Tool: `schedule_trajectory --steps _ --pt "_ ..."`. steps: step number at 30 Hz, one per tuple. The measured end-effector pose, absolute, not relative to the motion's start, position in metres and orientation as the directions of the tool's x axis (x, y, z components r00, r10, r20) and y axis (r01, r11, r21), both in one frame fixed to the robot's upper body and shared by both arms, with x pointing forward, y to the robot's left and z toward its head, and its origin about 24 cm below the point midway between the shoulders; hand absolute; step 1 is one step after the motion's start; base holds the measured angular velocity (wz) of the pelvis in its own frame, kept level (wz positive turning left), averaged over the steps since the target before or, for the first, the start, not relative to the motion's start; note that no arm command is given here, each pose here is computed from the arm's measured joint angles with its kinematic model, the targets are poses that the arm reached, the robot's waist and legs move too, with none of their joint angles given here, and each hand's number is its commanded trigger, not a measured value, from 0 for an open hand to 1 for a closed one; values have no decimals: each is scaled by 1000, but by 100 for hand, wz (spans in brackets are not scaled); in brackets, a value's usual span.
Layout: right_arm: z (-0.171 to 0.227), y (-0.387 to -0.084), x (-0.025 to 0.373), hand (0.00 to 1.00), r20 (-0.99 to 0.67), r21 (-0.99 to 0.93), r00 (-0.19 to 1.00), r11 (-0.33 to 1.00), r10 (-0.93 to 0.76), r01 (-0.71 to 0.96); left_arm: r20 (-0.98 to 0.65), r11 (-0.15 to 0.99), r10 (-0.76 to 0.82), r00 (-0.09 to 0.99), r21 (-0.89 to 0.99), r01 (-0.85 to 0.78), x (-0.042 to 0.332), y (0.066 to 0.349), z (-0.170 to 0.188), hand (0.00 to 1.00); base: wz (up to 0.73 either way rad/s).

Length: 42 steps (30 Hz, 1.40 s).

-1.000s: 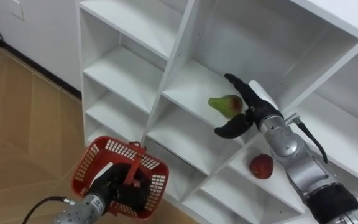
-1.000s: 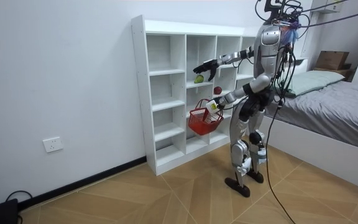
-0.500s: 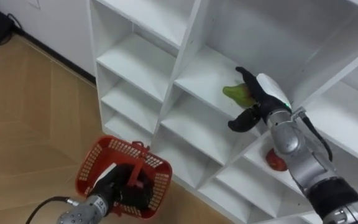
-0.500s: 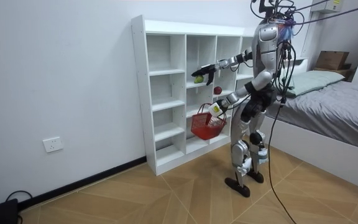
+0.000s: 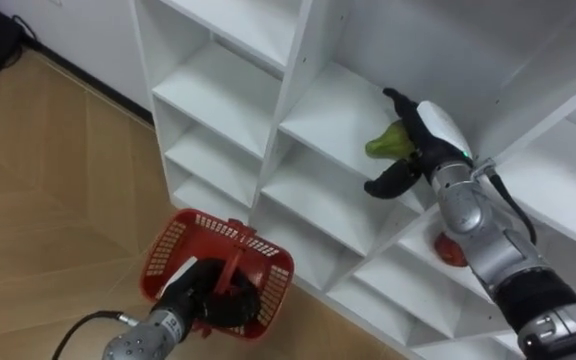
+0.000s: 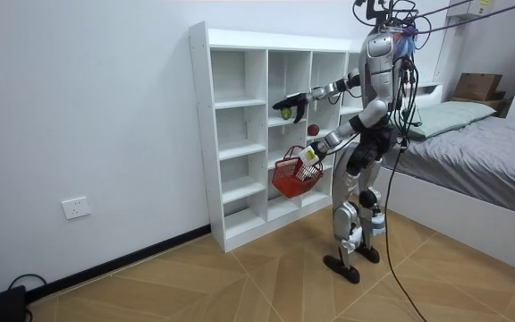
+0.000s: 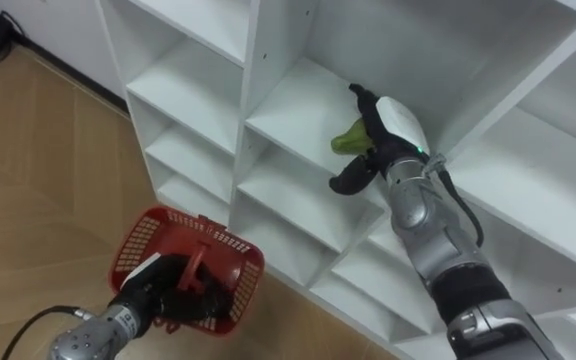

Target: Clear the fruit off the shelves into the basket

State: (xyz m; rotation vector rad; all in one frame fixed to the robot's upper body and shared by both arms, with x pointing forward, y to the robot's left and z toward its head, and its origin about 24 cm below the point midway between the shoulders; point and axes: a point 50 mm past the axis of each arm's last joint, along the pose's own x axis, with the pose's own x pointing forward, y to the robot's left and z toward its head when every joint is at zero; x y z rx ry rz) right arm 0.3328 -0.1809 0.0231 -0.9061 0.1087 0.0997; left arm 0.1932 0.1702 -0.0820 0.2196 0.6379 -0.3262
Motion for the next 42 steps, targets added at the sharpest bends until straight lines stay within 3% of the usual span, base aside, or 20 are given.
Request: schedule_trajectory --steps 15,17,18,19,20,42 --pt "23 -182 335 0 -132 -768 990 626 45 -131 -612 925 -218 760 118 361 193 165 -83 100 0" --pt "24 -182 335 52 -131 -764 990 631 48 -132 -612 925 -218 760 119 361 193 165 -83 100 0" --pt "24 -182 335 67 -131 -761 990 635 48 -131 -612 925 -217 760 119 361 193 165 -83 100 0" --pt "25 -182 335 91 -129 -754 990 644 49 -130 -611 926 -214 762 120 357 193 165 -83 100 -4" --pt "26 -181 336 100 -126 -748 991 651 53 -130 -611 927 -213 763 122 356 193 164 -83 100 -4" --pt "25 -177 336 100 -173 -730 979 653 111 -203 -580 937 -189 792 135 323 196 163 -80 100 -1"
